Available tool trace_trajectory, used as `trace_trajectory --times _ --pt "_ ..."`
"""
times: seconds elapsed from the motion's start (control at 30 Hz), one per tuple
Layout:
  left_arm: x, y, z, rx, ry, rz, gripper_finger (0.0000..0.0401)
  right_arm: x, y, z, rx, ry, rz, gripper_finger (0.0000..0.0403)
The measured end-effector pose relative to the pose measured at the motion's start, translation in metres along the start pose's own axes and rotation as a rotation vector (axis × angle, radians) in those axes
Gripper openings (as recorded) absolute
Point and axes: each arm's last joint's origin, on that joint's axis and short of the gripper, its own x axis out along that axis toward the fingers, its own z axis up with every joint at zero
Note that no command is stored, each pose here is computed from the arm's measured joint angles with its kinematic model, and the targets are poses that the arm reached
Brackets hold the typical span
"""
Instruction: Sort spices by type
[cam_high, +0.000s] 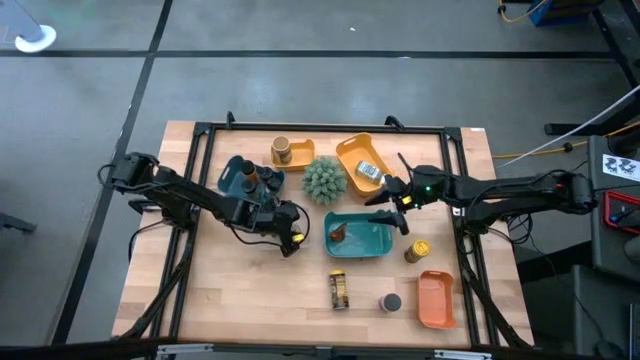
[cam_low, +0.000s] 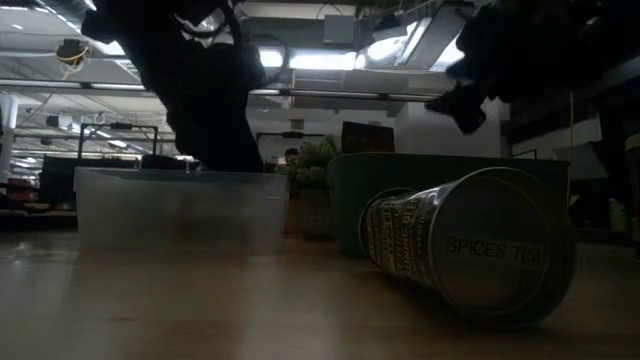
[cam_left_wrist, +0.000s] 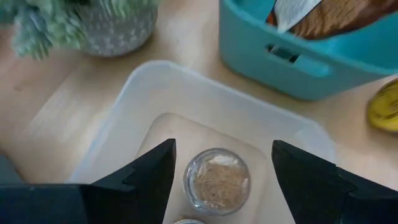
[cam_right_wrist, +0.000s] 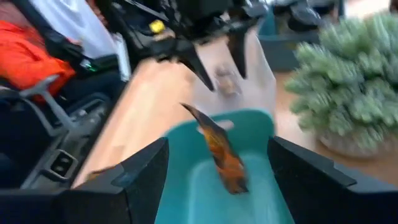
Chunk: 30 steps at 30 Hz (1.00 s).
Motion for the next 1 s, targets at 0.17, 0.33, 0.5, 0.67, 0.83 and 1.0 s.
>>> trace_trajectory --times 0.17,0.33,0.5,0.67,0.83,1.0 --pt "-0.013 0.001 0.007 -0.018 -0.042 -0.028 0.0249 -0.014 0.01 0.01 -0.029 -0.066 0.068 0.0273" --pt "-0.022 0.002 0.012 -0.029 -0.069 -0.046 0.0249 -0.023 0.027 0.014 -0.073 -0.11 0.146 0.0273" --pt "-0.026 0.002 0.013 -0.033 -0.08 -0.054 0.0249 -0.024 0.051 0.011 -0.119 -0.116 0.221 0.0273" --pt "-0.026 0.002 0.014 -0.041 -0.083 -0.055 0.0249 -0.021 0.076 0.003 -0.145 -0.097 0.272 0.0273" --pt "-0.026 0.002 0.014 -0.046 -0.083 -0.056 0.0249 -0.022 0.1 -0.007 -0.17 -0.08 0.311 0.0273" --pt "-0.026 0.002 0.014 -0.049 -0.083 -0.056 0.0249 -0.025 0.121 -0.018 -0.195 -0.056 0.338 0.0273"
